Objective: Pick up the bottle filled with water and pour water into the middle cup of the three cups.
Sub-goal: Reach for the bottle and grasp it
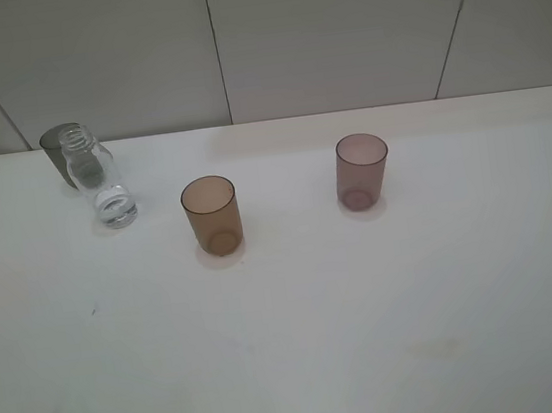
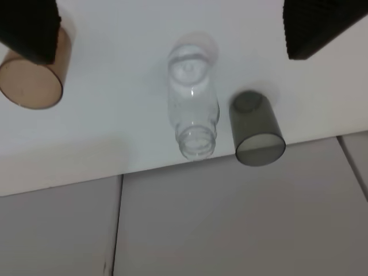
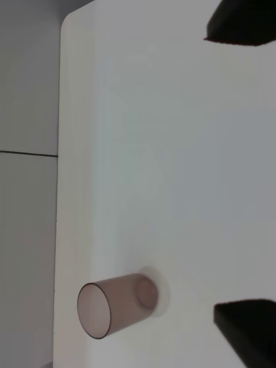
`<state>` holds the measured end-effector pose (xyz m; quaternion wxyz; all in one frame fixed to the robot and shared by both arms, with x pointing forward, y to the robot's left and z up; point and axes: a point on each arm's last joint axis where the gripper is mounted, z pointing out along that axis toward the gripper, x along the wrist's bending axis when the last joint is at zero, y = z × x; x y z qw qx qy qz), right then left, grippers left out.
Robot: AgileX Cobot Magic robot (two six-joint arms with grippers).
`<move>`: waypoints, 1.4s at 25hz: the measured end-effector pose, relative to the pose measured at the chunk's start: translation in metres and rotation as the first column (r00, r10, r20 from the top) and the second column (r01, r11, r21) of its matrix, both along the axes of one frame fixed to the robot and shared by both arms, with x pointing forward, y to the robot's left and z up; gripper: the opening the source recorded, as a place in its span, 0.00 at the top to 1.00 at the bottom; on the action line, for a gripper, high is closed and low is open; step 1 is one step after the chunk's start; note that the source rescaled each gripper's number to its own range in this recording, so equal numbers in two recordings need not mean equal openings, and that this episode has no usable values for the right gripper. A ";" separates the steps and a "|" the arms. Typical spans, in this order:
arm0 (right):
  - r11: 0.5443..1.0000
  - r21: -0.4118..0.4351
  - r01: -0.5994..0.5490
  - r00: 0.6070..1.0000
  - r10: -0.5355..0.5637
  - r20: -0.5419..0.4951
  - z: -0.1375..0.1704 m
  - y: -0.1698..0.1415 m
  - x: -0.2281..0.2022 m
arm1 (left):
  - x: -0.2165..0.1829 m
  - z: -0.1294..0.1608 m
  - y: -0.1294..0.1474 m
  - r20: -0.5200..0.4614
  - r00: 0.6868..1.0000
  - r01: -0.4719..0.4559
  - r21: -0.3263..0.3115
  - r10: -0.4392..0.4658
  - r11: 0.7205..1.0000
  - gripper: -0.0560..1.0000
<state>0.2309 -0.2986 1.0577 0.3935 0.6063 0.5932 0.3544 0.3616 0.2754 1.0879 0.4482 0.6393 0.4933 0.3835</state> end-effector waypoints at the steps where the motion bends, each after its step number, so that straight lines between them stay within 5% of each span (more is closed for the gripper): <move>1: 1.000 0.000 0.000 1.000 0.000 0.000 0.000 0.000 0.000 | 0.010 -0.003 -0.002 -0.005 1.000 0.002 0.004 -0.002 1.000 0.00; 12: 1.000 0.000 0.000 1.000 0.000 0.000 0.000 0.000 0.000 | 0.108 -0.077 -0.025 -0.174 0.985 0.033 0.069 -0.021 0.997 0.00; 22: 1.000 0.000 0.000 1.000 0.000 0.000 0.000 0.000 0.000 | 0.127 -0.144 -0.025 0.022 0.999 -0.024 0.008 0.023 1.000 0.00; 35: 1.000 0.000 0.000 1.000 0.000 0.000 0.000 0.000 0.000 | 0.142 -0.197 -0.020 0.059 0.996 -0.076 0.051 0.073 0.996 0.00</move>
